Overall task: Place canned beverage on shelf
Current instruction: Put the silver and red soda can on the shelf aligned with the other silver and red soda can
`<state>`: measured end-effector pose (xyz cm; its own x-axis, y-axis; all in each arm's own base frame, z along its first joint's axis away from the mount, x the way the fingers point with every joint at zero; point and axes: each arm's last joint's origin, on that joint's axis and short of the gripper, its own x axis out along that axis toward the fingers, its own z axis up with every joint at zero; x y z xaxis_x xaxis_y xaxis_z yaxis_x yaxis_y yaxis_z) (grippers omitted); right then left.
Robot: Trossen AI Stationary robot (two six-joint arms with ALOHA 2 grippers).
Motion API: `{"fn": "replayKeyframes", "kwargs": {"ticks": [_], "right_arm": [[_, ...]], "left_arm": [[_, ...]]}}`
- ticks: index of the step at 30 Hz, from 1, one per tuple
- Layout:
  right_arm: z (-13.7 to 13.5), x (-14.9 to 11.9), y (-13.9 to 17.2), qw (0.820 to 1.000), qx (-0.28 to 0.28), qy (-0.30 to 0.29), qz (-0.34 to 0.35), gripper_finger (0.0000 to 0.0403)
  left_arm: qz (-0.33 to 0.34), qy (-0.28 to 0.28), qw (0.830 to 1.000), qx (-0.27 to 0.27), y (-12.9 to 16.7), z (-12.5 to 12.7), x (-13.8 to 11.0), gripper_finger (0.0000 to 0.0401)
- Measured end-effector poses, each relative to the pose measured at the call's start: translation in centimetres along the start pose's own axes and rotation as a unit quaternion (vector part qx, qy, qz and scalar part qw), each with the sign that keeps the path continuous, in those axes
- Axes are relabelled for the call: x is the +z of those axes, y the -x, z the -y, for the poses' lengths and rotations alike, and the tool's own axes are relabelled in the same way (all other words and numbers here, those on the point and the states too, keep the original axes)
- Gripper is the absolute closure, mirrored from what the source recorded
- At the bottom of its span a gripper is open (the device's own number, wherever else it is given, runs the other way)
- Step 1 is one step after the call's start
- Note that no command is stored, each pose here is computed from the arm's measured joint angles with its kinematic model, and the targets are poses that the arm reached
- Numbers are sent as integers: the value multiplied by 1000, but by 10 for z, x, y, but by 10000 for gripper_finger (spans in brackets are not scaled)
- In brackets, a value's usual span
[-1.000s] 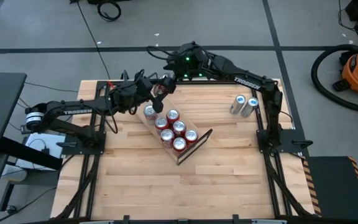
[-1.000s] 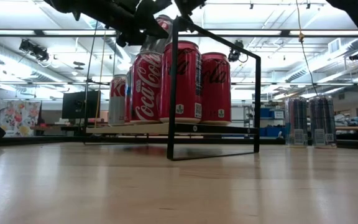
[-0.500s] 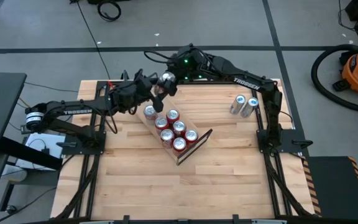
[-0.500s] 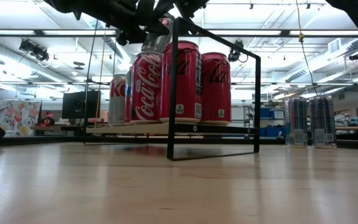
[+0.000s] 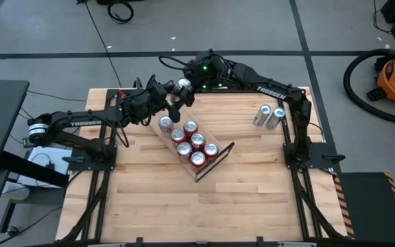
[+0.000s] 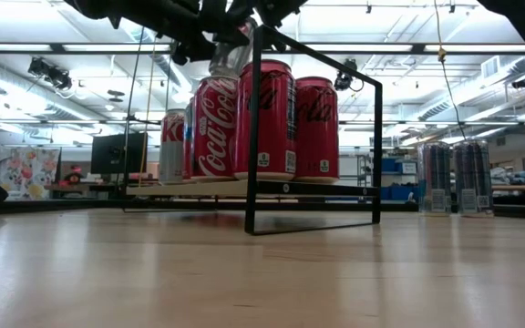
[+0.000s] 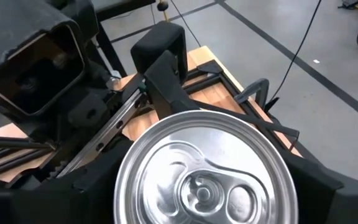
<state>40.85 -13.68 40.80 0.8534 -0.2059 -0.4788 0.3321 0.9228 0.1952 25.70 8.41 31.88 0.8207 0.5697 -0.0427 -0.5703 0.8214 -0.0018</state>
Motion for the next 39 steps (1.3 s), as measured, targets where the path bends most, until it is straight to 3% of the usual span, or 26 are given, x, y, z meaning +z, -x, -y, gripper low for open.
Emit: {"fn": "replayKeyframes", "kwargs": {"ticks": [12,20,24,34,39], "right_arm": [[0,0,0,1000,-3,1,0,83],[1,0,0,1000,-3,-7,0,83],[1,-1,0,1000,-4,-8,-5,83],[1,-3,0,1000,-6,-10,-15,83],[1,-3,0,1000,-8,-3,-13,82]], "left_arm": [[-7,-14,1000,-1,0,0,-1,80],[-16,-23,1000,-2,0,0,-3,11],[-24,-28,999,0,1,0,-4,6],[-71,-48,996,24,32,-12,4,5],[-98,-27,995,24,52,-18,7,5]]}}
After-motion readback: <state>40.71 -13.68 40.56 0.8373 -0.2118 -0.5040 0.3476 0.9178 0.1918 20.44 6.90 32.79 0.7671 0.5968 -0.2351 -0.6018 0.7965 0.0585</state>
